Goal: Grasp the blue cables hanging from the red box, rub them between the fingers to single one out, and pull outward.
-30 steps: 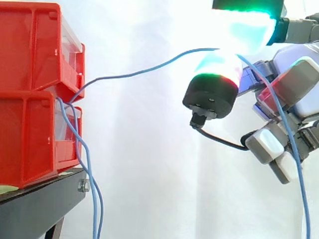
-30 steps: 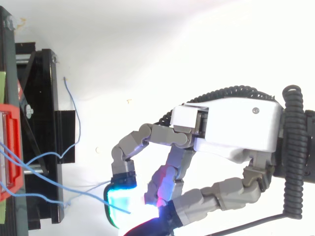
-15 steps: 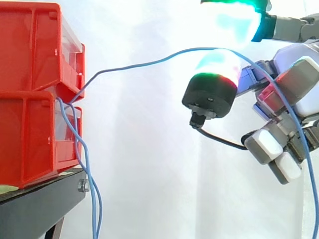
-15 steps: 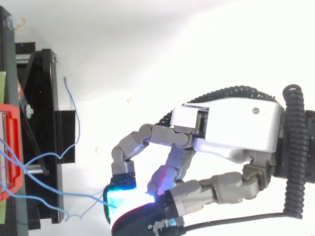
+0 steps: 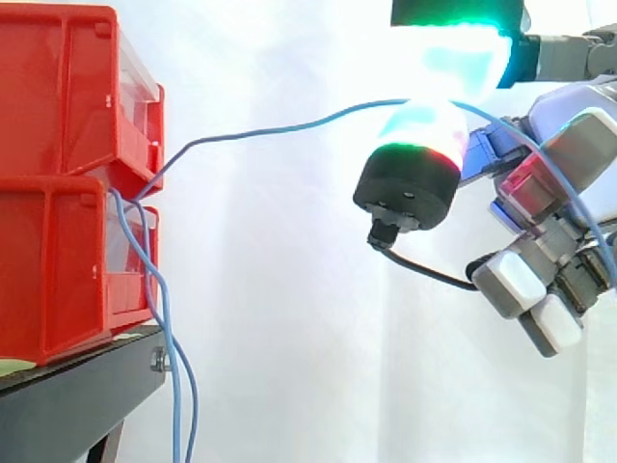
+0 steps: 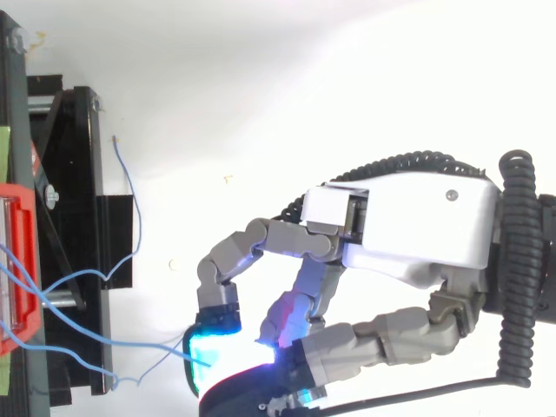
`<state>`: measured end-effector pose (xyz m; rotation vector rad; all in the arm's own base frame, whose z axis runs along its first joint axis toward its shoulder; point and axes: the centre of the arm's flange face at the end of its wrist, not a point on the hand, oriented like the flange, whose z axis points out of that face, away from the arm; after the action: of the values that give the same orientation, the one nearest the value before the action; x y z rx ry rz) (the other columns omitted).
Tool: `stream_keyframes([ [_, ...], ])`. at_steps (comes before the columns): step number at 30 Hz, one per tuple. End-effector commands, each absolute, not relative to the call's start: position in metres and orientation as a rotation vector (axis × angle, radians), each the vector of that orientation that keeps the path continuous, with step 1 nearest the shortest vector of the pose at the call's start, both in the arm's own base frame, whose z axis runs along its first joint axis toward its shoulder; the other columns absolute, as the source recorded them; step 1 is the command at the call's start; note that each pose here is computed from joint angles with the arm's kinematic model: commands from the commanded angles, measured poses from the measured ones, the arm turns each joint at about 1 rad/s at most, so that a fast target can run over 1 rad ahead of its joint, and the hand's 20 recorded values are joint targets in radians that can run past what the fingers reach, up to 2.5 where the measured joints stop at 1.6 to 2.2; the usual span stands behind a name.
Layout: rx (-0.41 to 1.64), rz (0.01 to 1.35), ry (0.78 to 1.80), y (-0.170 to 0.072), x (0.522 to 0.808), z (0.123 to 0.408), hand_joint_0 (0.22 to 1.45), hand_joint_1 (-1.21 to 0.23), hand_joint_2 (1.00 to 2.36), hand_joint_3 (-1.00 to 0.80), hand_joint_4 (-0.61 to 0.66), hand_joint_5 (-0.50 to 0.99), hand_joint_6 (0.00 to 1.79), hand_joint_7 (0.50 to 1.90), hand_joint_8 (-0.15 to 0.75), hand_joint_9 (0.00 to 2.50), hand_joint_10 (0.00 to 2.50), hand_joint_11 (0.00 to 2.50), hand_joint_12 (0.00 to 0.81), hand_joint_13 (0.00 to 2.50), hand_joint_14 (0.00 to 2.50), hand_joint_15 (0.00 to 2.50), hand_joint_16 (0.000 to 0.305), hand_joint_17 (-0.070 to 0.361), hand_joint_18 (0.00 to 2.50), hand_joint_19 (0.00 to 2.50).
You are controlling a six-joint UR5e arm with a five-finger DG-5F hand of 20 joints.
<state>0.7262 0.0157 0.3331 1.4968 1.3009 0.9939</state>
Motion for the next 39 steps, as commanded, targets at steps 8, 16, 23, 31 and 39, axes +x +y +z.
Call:
stream_keyframes([
  [8,1.488,0.991,1.307,0.016,0.726,0.333,0.58,-0.84,1.02,-0.09,0.07,-0.06,0.89,1.19,0.411,1.42,0.02,0.83,0.414,1.0,0.02,0.52,0.053,0.12,0.92,0.41],
  [16,1.46,0.901,1.318,0.009,0.724,0.332,0.62,-0.92,1.02,-0.01,0.08,-0.08,0.91,1.24,0.404,1.38,0.02,0.88,0.404,1.0,0.02,0.53,0.051,0.115,0.9,0.4],
  [23,1.429,0.837,1.318,0.001,0.724,0.332,0.62,-0.92,1.02,0.02,0.01,-0.07,0.92,1.18,0.389,1.13,0.02,0.58,0.402,0.91,0.02,0.44,0.052,0.117,0.89,0.34],
  [31,1.381,0.803,1.348,0.002,0.721,0.308,0.61,-0.91,1.01,0.02,-0.02,-0.06,0.91,1.16,0.352,0.78,0.01,0.19,0.427,0.8,0.01,0.28,0.055,0.124,0.85,0.25],
  [39,1.329,0.886,1.259,0.008,0.73,0.29,0.59,-0.9,1.01,0.03,-0.08,-0.06,0.91,1.14,0.337,0.63,0.0,0.05,0.463,0.77,0.01,0.23,0.06,0.135,0.84,0.22],
])
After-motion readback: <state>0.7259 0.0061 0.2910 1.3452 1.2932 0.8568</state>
